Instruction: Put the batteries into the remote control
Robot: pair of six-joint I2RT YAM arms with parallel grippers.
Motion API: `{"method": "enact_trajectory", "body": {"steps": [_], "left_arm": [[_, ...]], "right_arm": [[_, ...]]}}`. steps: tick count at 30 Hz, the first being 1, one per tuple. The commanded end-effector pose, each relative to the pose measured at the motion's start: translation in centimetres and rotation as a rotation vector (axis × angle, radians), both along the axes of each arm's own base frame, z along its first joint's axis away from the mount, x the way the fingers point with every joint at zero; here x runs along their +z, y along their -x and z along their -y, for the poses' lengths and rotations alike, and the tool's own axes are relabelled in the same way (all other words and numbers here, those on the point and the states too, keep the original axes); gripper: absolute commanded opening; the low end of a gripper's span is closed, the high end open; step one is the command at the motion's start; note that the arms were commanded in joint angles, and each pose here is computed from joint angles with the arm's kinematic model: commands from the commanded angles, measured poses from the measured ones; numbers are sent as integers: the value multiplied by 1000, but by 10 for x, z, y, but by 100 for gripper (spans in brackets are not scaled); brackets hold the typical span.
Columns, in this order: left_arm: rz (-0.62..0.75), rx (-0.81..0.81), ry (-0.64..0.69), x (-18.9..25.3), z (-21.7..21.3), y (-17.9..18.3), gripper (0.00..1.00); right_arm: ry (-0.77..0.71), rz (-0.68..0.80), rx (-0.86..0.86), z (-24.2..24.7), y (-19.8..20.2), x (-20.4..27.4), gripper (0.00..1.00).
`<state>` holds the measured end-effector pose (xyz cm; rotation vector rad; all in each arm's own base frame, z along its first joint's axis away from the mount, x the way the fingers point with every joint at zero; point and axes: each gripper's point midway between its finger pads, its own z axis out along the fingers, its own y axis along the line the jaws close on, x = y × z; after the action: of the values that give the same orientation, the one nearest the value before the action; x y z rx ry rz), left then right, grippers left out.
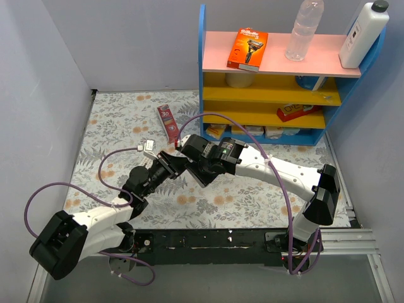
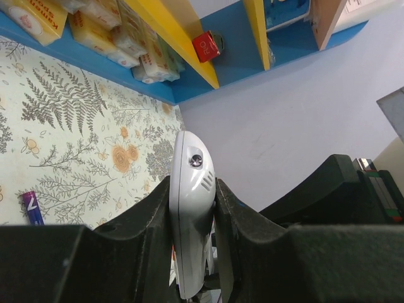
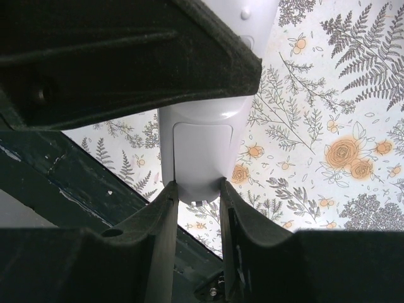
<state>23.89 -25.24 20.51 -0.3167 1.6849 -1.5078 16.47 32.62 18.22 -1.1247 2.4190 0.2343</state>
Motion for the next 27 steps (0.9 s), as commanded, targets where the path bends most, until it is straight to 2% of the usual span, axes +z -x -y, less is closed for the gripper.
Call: {"method": "enact_trajectory", "body": {"steps": [1,3,12,20,24,25,27], "left_arm": [[-25,-42,100,18,3,16,0],[-53,-10,94,12,-1,12,0],[-147,88,96,-5,-13,2,0],[-197,142,90,-17,-20,-3,0],[-195,147,108,-17,-23,-1,0],[-189,147,117,-15,-23,-1,0],[-187,145,119,-15,-23,-1,0]], "right_arm": [[-139,48,29,-30,-11,18,32],[-133,42,40,-28,-9,18,33],[-130,-3,72,-29,0,15,48],[-159,16,63,-32,-2,26,60],[-201,78,-28,-27,-14,45,71],[-263,108,-50,-28,-18,59,73],[-299,94,-125,-19,-22,52,78]]}}
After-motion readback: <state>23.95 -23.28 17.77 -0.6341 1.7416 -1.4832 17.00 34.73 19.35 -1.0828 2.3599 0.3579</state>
